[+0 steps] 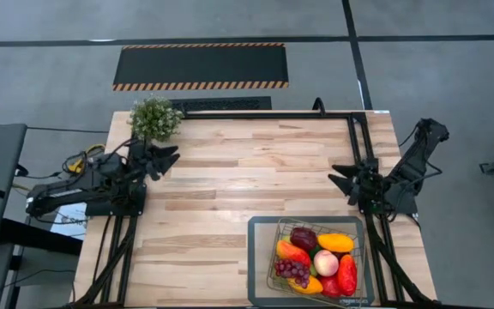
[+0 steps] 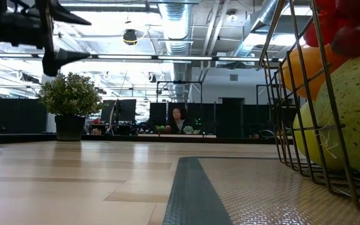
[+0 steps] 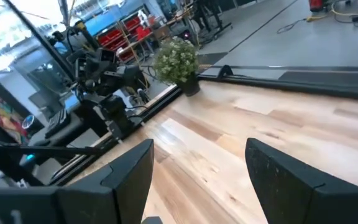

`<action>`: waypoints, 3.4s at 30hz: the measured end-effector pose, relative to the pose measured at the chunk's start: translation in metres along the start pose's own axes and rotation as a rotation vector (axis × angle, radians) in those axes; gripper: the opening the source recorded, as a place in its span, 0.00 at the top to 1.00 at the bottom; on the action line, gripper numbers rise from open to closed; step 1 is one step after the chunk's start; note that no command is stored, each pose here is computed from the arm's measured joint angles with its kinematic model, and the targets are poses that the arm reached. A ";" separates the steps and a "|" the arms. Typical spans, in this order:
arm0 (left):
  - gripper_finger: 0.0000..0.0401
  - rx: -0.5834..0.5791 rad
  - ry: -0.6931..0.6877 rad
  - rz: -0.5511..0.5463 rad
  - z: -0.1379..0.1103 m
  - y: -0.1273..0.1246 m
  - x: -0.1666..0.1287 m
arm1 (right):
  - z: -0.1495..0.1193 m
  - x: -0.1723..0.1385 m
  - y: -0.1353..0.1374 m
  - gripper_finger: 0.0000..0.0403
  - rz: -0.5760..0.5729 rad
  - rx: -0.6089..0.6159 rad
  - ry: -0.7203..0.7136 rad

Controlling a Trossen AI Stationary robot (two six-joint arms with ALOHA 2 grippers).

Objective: Build produce basket
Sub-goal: Return to Home Position

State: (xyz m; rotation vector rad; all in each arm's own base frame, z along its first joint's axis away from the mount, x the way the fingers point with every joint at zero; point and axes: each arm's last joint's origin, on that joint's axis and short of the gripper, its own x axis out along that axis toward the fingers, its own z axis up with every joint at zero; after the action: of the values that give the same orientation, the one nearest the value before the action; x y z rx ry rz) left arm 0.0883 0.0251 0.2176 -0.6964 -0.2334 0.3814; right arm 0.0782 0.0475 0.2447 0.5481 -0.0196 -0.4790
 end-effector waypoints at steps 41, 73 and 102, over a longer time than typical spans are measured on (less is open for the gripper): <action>0.10 0.335 0.005 -0.483 0.005 -0.019 -0.005 | 0.020 0.010 -0.007 0.33 0.626 -0.362 -0.220; 0.10 0.427 0.170 -0.123 -0.044 0.029 0.003 | -0.039 0.040 -0.054 0.33 0.468 -0.390 -0.105; 0.10 0.393 0.151 -0.100 -0.043 0.030 0.003 | -0.046 0.043 -0.060 0.33 0.418 -0.432 -0.023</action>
State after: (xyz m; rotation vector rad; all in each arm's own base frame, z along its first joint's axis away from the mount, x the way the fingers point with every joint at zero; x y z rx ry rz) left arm 0.0976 0.0222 0.1663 -0.3223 -0.0458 0.2668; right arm 0.0969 0.0070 0.1702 0.1051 -0.0502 -0.0732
